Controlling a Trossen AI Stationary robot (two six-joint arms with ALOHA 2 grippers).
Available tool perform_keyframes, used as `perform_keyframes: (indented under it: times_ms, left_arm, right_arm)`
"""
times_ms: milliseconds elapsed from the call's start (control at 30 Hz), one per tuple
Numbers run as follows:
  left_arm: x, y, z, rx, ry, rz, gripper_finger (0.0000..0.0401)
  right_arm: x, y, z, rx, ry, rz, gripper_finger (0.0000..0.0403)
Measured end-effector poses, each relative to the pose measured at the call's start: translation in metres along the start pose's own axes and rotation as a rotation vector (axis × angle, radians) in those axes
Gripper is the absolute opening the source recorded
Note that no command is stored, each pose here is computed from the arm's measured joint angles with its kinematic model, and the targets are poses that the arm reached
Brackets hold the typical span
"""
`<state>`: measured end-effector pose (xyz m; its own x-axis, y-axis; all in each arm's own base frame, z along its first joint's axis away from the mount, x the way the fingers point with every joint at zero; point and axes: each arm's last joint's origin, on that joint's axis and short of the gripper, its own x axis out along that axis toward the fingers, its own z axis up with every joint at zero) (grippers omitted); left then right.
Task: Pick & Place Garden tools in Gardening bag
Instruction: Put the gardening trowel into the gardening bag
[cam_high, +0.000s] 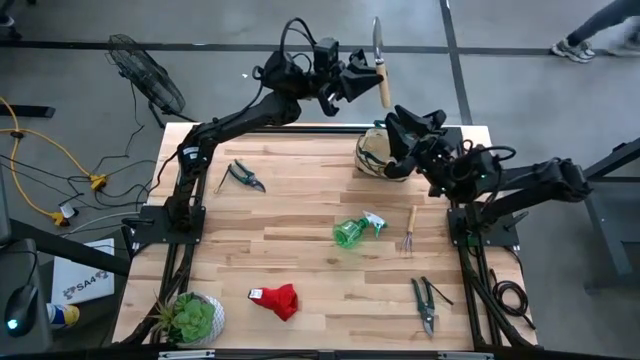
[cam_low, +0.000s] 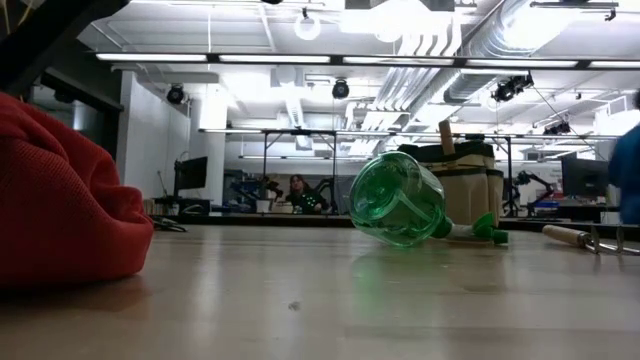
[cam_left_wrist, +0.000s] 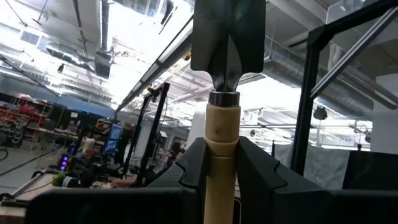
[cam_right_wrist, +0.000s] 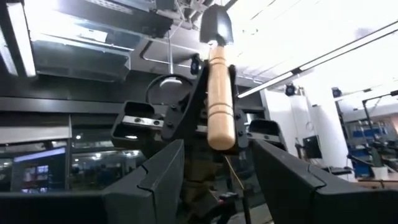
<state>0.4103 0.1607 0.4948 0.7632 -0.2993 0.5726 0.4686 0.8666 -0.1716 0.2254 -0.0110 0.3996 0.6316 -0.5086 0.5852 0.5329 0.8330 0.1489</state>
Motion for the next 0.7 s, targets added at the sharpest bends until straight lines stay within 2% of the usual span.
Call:
perform_keyframes:
  times_ms: [200, 700]
  left_arm:
    - [0.002, -0.003, -0.002, -0.005, 0.004, -0.009, 0.0054]
    - [0.004, -0.004, -0.004, -0.012, 0.009, -0.009, 0.0054]
  right_arm:
    - [0.007, -0.004, -0.009, 0.026, -0.016, -0.003, 0.0184]
    - [0.022, -0.001, -0.007, 0.031, -0.054, 0.02, 0.0184]
